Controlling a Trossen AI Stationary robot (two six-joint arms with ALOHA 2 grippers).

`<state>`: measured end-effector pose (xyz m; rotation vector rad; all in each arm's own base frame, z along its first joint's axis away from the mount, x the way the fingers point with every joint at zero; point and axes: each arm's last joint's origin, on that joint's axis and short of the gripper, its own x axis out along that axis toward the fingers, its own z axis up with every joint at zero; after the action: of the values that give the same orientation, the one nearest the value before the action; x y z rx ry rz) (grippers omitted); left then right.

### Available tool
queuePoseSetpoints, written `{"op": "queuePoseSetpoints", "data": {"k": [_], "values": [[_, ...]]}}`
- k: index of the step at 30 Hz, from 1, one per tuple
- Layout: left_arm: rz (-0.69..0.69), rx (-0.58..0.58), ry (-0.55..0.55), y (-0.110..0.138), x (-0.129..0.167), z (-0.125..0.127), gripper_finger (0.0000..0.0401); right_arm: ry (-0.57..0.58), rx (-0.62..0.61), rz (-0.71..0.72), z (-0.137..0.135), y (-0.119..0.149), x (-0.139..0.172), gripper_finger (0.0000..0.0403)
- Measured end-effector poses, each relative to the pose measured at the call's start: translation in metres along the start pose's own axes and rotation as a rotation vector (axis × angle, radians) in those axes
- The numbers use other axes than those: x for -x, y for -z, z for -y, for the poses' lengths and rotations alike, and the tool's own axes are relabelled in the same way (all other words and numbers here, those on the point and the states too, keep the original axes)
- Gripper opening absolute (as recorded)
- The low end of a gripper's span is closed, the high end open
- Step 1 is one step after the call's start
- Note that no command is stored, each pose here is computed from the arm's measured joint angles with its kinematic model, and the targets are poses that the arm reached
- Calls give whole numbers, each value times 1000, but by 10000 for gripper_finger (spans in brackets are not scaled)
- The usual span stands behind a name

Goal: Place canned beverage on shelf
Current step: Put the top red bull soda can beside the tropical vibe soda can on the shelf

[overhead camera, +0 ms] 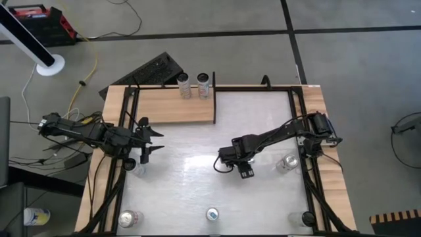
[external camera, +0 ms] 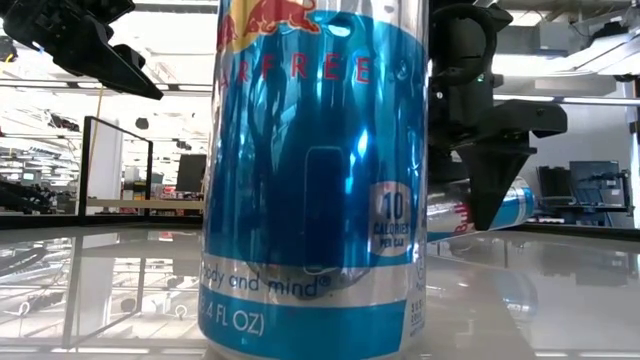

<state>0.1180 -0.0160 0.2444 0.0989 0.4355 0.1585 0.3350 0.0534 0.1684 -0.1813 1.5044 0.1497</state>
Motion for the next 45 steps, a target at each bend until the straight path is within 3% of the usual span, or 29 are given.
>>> {"op": "queuePoseSetpoints", "data": {"k": [24, 36, 45], "values": [[0, 0, 0, 0, 0, 0, 206, 10, -8, 92, 11, -8, 1, 298], [0, 0, 0, 0, 0, 0, 206, 18, 26, 122, 14, -11, 2, 360], [0, 0, 0, 0, 0, 0, 206, 24, 6, 88, 12, -8, 1, 360]]}}
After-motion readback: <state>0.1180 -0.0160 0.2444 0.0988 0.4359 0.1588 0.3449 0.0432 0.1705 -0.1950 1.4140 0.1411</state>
